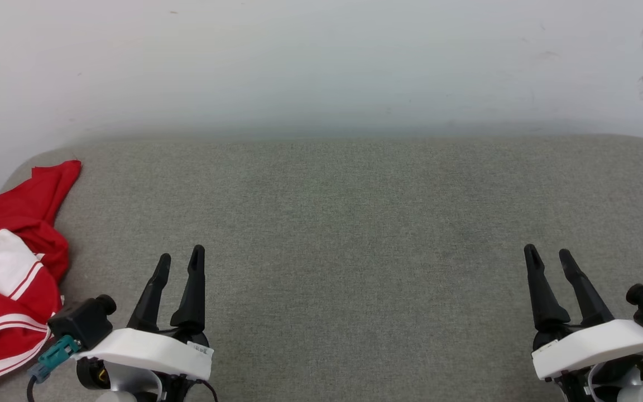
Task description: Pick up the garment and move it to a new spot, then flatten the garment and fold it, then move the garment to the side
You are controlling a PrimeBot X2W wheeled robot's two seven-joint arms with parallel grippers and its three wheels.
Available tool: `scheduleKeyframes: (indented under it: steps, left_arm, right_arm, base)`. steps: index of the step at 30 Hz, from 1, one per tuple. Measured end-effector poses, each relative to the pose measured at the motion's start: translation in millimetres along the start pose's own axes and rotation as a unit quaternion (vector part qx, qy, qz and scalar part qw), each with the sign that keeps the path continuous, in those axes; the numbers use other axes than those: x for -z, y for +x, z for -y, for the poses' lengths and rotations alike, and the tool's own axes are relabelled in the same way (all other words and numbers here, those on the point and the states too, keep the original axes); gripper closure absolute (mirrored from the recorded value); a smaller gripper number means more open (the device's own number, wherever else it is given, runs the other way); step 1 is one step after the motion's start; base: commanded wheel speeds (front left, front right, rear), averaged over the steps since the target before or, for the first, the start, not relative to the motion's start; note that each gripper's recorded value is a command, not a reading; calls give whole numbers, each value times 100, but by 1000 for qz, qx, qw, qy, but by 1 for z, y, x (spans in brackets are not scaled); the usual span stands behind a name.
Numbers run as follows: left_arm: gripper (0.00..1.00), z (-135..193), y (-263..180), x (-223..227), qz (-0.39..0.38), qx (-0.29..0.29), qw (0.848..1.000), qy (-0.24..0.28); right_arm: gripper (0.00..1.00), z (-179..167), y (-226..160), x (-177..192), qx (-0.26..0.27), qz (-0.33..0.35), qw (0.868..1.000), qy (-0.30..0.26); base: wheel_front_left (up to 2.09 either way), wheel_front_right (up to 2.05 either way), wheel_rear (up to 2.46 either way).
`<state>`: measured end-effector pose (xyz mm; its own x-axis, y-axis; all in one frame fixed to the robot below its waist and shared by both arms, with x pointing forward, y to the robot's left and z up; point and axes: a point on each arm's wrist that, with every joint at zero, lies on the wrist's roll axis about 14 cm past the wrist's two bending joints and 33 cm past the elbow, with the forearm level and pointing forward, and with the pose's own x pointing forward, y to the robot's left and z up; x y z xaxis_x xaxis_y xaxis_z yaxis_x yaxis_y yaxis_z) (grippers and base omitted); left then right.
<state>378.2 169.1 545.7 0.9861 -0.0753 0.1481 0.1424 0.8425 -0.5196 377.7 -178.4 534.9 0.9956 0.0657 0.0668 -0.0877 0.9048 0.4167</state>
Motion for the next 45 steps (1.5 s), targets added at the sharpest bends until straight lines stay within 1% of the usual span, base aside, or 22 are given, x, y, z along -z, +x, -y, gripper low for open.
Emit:
scheduleKeyframes:
  steps: [11, 21, 32, 45]
  left_arm:
    - [0, 0, -1, 3, -5, 9, 997, 78]
    - [0, 0, -3, 4, -2, 14, 992, 127]
    - [0, -1, -4, 7, -2, 17, 987, 163]
    - [0, -3, -6, 14, -8, 20, 980, 196]
  right_arm:
    - [0, -2, -2, -1, -4, -4, 997, -72]
    - [0, -2, -3, -5, -5, -2, 992, -125]
    - [0, -4, -4, -7, -7, 0, 985, -170]
    - [0, -5, -5, -10, -7, 8, 978, -208]
  base:
    - [0, 0, 0]
    - [0, 0, 0]
    - [0, 0, 0]
    - [0, 0, 0]
